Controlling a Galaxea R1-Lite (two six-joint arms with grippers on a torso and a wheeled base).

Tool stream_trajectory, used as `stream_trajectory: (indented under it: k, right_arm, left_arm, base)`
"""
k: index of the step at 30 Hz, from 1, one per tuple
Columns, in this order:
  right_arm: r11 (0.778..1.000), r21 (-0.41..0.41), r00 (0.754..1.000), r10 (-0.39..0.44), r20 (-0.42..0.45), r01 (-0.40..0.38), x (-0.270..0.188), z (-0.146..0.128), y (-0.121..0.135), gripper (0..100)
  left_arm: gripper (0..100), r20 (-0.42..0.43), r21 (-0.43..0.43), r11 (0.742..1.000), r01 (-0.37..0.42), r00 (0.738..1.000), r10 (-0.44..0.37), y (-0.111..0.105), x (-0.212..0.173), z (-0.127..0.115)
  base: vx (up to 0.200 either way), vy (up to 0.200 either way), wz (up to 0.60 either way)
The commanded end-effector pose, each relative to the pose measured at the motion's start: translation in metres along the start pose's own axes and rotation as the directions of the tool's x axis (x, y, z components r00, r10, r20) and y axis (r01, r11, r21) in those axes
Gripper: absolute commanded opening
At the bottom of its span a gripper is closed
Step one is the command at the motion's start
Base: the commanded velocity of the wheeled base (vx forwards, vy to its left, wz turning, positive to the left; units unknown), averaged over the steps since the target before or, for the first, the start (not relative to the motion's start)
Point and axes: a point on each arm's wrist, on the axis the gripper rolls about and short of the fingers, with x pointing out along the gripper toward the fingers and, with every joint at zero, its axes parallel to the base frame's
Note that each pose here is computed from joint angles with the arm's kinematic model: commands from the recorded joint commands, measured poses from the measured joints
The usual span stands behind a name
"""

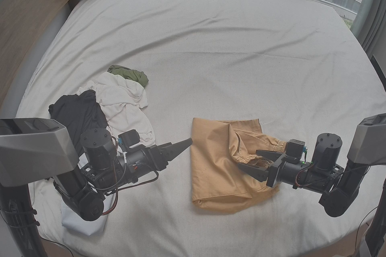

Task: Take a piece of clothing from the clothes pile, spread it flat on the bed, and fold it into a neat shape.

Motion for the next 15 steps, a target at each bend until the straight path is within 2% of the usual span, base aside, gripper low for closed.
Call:
stream_trajectory:
  k: [1,15]
  right_arm:
    - [0.999,-0.012,0.999,0.033,0.003,-0.033,-0.004,0.003,0.014,100]
    - [0.999,-0.004,0.996,0.031,-0.088,-0.032,-0.016,-0.016,0.02,100]
  left_arm:
    - [100,0.0,-0.001,1.0,-0.002,1.0,0.002,0.001,0.0,0.0]
    - [100,-0.008,-0.007,1.0,-0.008,1.0,0.008,0.003,0.0,-0.003]
  base:
    - [0.0,0.0,0.0]
    - [0.0,0.0,0.0]
